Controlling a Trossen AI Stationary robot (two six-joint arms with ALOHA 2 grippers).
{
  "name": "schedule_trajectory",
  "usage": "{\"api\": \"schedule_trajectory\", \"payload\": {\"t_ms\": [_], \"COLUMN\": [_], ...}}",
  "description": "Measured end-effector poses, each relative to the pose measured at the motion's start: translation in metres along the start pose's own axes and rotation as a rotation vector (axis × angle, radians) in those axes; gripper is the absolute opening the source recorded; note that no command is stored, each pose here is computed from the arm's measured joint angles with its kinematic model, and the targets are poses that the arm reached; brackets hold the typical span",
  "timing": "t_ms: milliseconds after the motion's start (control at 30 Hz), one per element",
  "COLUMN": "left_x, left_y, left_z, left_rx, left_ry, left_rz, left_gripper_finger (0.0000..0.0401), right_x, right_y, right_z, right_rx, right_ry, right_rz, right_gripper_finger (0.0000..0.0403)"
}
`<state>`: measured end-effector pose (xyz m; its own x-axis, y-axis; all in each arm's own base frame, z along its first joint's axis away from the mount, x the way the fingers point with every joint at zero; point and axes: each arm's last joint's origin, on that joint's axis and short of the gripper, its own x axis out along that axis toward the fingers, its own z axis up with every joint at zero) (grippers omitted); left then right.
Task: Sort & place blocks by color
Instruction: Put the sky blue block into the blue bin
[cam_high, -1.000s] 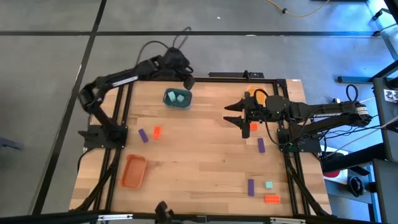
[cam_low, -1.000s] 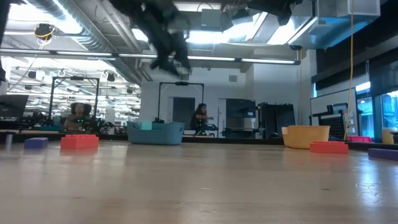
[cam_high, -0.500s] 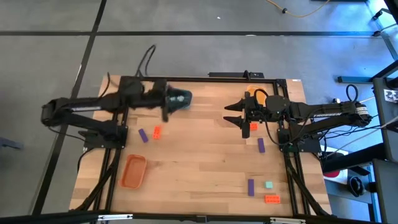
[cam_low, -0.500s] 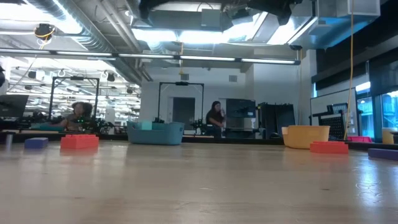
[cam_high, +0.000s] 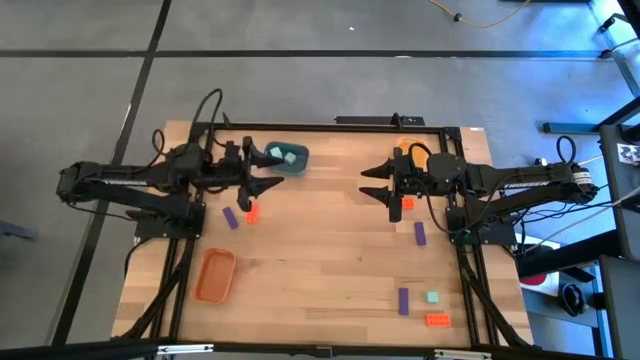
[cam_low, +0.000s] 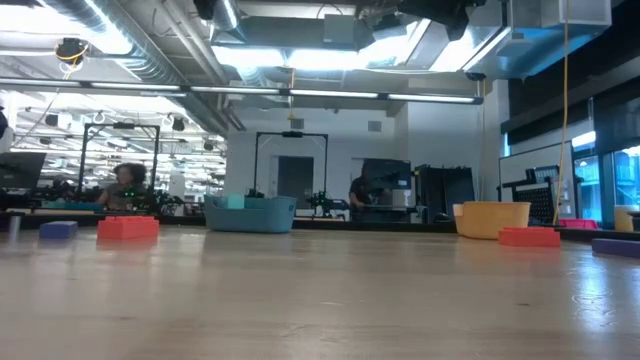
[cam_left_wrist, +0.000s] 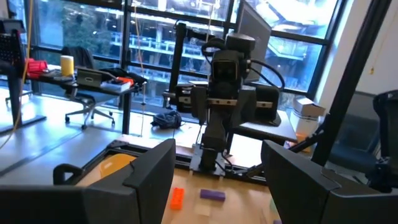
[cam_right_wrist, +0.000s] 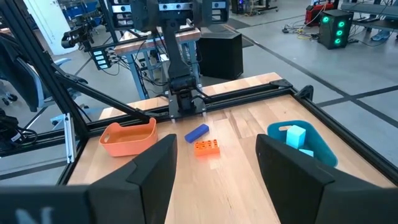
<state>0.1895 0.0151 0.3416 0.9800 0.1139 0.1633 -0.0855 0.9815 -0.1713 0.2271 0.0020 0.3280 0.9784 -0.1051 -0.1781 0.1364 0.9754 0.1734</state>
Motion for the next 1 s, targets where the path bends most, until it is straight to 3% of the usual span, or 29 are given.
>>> {"api": "schedule_trajectory", "payload": {"t_ms": [233,500,600,767,900,1000], "left_x": [0.000,0.000,0.000,0.000,0.000,0.000], "left_y": [0.000,0.001,0.002,0.002,0.002,0.002], "left_z": [0.000,0.000,0.000,0.000,0.000,0.000], "left_rx": [0.045,0.048,0.048,0.047,0.047,0.048], "left_ry": [0.002,-0.005,-0.005,-0.005,-0.004,-0.004], "left_rz": [0.000,0.048,0.050,0.050,0.050,0.050], "left_gripper_finger": [0.0229,0.0229,0.0229,0.0229,0.0229,0.0229], "right_x": [0.000,0.000,-0.003,-0.017,-0.037,-0.052], "right_y": [0.000,-0.003,-0.002,0.018,0.044,0.068], "right_z": [0.000,-0.003,-0.010,-0.038,-0.069,-0.090], "right_rx": [0.017,0.329,0.477,0.788,0.946,1.019], "right_ry": [0.000,0.054,0.212,0.651,0.996,1.163], "right_rz": [0.000,-0.008,0.031,0.106,-0.087,-0.285], "right_gripper_finger": [0.0222,0.0222,0.0222,0.0222,0.0222,0.0222]}}
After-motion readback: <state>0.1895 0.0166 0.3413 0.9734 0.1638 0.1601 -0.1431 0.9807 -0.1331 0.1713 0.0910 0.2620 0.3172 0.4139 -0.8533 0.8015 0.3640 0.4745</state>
